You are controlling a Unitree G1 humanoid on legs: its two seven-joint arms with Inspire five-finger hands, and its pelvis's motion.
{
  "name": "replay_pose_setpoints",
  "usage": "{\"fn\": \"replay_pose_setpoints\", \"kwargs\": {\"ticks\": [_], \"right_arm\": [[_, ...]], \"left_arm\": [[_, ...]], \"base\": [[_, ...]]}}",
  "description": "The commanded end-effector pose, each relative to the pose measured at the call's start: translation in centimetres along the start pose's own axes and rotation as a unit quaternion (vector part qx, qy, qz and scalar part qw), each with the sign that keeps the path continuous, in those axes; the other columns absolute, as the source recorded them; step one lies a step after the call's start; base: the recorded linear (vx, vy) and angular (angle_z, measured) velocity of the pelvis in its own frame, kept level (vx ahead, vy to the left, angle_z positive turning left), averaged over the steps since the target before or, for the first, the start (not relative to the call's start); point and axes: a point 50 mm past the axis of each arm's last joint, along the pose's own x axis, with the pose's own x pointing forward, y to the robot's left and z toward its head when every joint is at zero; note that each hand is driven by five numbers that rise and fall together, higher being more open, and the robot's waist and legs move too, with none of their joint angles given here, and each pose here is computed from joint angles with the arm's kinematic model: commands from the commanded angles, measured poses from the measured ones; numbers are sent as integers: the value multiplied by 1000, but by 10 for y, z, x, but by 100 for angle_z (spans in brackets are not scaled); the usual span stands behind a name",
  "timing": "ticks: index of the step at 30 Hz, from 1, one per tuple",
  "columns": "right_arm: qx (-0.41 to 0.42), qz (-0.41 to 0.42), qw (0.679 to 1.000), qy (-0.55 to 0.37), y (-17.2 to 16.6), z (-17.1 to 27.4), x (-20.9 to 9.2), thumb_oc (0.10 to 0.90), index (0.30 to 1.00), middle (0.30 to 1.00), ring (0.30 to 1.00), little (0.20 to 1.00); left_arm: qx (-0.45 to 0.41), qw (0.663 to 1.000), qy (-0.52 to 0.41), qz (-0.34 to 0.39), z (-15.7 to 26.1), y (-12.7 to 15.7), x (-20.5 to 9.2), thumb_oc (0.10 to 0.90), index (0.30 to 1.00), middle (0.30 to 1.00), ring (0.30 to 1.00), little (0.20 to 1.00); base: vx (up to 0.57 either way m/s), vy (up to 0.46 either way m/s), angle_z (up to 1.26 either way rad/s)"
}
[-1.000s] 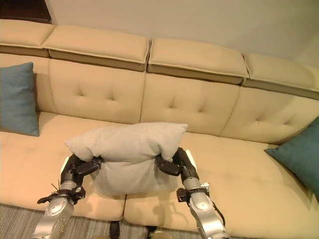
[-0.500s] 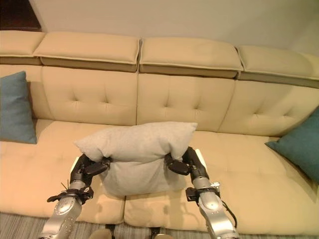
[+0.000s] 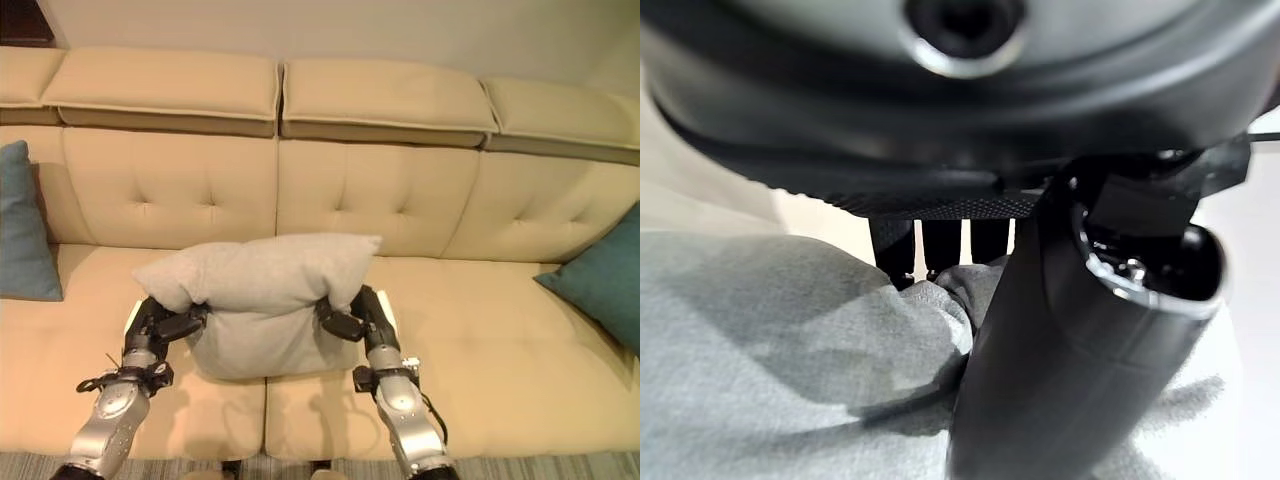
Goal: Pick up all the scattered cushions and arrange them neatly on the sofa.
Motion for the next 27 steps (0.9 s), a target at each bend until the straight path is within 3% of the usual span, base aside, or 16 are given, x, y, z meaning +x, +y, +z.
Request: {"fn": "replay_pose_setpoints", "kwargs": {"ticks": [1, 7, 14, 21, 27], "right_arm": [[43, -27, 962, -268, 8, 117, 38, 400, 300, 300, 300, 300], [34, -42, 934, -353, 23, 181, 66, 400, 300, 300, 300, 300], [-11, -89, 903, -420, 16, 249, 90, 400, 300, 300, 300, 300], [-65, -124, 899, -415, 6, 275, 111, 400, 300, 300, 300, 300], [-82, -138, 908, -386, -2, 267, 118, 400, 300, 300, 300, 300]], "left_arm": [[-7, 965, -240, -101, 98, -61, 25, 400, 300, 300, 300, 300], [-7, 932, -351, -91, 171, -91, 54, 400, 300, 300, 300, 300], [28, 894, -444, -57, 251, -116, 74, 400, 300, 300, 300, 300], [70, 889, -452, -21, 285, -118, 90, 400, 300, 300, 300, 300], [63, 901, -428, -21, 275, -113, 95, 400, 300, 300, 300, 300]], "base": [[-131, -19, -9], [-105, -19, -2], [-70, -19, 13], [-18, -9, 5], [-10, -8, 2]]}}
